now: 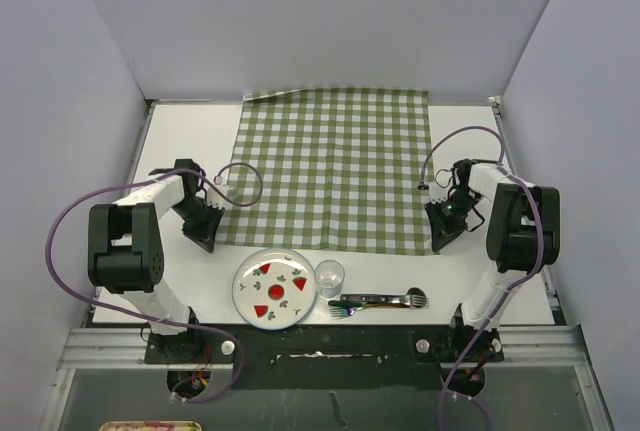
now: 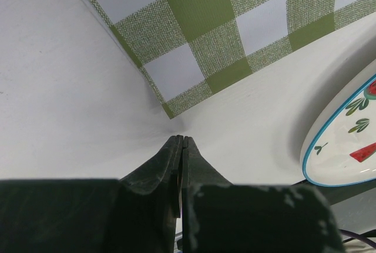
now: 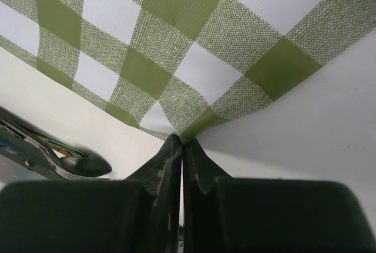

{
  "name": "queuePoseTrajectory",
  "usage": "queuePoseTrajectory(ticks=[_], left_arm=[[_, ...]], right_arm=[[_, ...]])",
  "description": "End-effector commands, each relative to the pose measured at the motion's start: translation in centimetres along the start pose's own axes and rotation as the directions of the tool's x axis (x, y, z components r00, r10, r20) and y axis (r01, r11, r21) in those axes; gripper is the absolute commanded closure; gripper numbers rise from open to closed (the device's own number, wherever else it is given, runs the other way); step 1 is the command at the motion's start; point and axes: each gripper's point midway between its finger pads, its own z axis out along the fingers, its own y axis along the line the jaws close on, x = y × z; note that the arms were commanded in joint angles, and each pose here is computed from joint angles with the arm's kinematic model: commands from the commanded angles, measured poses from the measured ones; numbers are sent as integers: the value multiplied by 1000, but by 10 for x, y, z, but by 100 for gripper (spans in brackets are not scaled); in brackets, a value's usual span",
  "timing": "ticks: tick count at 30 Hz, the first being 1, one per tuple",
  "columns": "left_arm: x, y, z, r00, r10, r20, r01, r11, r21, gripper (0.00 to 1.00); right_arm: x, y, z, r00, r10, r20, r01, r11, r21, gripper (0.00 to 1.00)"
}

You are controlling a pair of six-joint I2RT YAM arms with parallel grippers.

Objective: Set the dinner table for one person
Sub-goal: Flatten out the napkin at the center of the board.

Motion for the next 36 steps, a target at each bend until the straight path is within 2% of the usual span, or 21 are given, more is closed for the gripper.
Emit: queuePoseTrajectory(ticks=[1, 21, 26, 31, 36], left_arm=[[-12, 4, -5, 999, 26, 22, -25, 1000, -11, 100], [18, -10, -39, 997, 76, -1, -76, 996, -54, 100], [5, -10, -44, 996, 70, 58, -66, 996, -66, 100], [-3, -14, -32, 998, 37, 44, -37, 999, -10, 100], [-23, -11, -29, 994, 52, 96, -50, 999, -21, 100]], right_arm=[[-8, -2, -2, 1000, -15, 11, 15, 1000, 14, 100], [9, 14, -59, 994, -108, -30, 109, 993, 53, 100], [11, 17, -64, 993, -112, -30, 114, 992, 52, 100], [19, 20, -70, 991, -128, -43, 130, 990, 55, 100], [30, 23, -76, 988, -141, -59, 145, 987, 62, 100]])
